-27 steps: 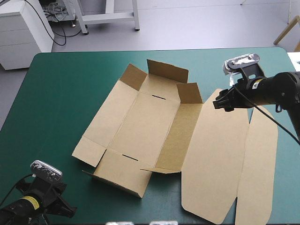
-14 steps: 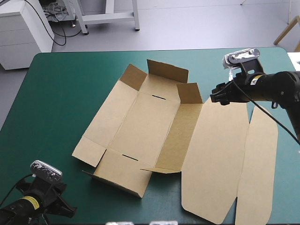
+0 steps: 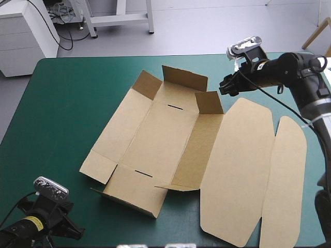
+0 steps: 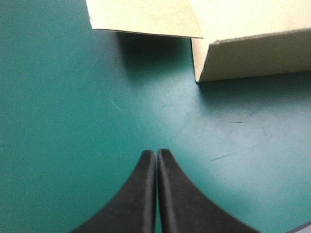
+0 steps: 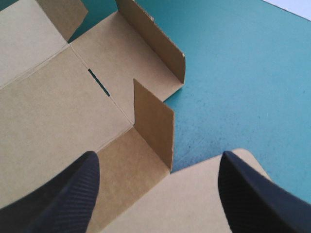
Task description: Fold the box
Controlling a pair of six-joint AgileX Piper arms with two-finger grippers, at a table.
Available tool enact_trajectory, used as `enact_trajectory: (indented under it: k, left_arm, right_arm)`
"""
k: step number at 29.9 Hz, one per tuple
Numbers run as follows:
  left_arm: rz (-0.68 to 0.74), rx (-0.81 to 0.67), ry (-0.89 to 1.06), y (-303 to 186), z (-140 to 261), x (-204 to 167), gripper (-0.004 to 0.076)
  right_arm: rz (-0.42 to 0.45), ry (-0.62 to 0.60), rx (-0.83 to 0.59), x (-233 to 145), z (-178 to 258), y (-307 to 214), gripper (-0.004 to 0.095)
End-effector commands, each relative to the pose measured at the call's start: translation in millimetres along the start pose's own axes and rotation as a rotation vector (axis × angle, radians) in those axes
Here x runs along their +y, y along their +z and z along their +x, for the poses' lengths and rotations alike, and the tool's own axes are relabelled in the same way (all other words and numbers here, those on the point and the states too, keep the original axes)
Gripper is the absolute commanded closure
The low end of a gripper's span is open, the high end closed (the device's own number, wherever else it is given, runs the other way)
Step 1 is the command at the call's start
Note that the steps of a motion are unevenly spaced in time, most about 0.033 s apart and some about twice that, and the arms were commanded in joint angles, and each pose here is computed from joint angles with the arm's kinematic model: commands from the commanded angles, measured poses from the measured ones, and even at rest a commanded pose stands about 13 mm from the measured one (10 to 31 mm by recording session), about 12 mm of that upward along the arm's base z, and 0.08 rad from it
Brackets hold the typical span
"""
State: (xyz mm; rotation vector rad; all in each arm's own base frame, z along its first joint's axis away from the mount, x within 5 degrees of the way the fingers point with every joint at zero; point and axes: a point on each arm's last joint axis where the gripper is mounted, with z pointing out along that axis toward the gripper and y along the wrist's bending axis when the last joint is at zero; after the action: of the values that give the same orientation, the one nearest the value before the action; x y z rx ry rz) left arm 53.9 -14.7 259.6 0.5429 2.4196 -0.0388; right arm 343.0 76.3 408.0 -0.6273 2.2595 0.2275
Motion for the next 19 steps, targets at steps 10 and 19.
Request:
enact_trajectory:
  k: [10, 19]
  left_arm:
    - [-0.007, -0.054, -0.006, -4, -8, 1, 0.0734]
    - [-0.002, -0.007, -0.005, -4, -4, 1, 0.0734]
  right_arm:
    - [-0.073, -0.189, 0.003, -22, -18, 81, 0.0265]
    - [-0.166, -0.295, 0.095, -17, -1, 128, 0.0360]
